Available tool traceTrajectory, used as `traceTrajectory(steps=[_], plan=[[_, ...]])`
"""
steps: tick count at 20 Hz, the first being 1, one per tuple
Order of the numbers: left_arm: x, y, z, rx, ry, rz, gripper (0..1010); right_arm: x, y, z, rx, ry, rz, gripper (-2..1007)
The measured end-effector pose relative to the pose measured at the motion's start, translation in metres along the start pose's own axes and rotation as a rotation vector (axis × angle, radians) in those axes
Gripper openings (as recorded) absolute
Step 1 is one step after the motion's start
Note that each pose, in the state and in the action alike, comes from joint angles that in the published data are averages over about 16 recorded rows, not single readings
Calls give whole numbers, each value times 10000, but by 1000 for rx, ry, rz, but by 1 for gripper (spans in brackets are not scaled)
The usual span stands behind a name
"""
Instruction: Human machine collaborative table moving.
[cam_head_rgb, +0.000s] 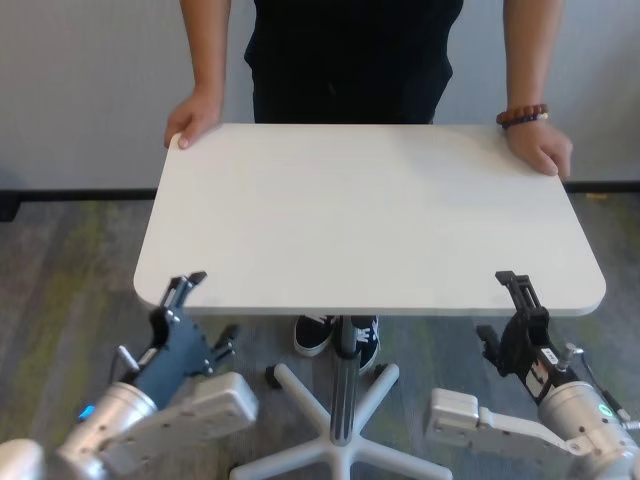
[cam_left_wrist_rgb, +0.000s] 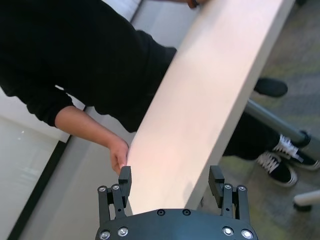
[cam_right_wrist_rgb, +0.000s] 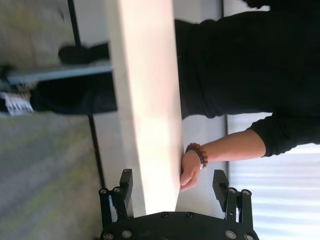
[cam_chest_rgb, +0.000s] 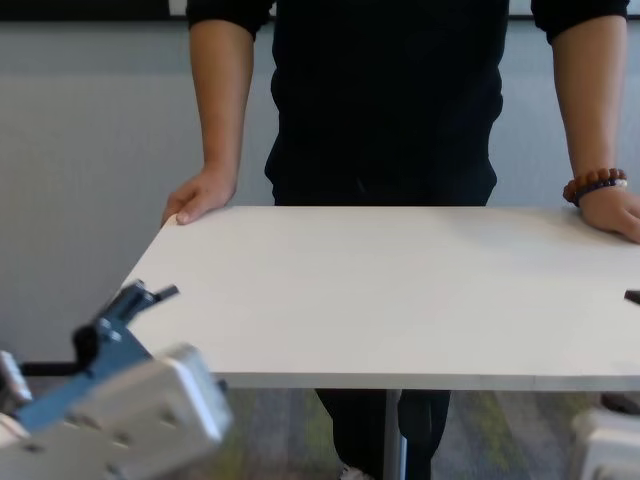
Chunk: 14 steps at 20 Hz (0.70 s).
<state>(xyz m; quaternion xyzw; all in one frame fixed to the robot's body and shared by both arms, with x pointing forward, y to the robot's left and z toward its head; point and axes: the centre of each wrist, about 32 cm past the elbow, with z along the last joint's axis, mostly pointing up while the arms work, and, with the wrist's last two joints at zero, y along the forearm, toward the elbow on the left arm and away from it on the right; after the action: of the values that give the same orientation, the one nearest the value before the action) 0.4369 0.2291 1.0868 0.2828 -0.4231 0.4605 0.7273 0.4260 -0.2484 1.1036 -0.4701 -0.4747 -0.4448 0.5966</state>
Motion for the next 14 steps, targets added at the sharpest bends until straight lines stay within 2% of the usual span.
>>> traceTrajectory(steps=[3, 6, 10, 14], plan=[[167, 151, 15, -29, 76, -22, 1000, 135, -145, 83, 24, 90, -3, 1005], [318, 273, 36, -61, 165, -39, 1000, 275, -276, 144, 45, 205, -11, 1005], [491, 404, 75, -104, 279, -56, 1000, 436, -419, 194, 66, 357, -28, 1005], [621, 509, 112, -145, 393, -73, 1000, 546, -534, 229, 80, 488, -45, 1005]])
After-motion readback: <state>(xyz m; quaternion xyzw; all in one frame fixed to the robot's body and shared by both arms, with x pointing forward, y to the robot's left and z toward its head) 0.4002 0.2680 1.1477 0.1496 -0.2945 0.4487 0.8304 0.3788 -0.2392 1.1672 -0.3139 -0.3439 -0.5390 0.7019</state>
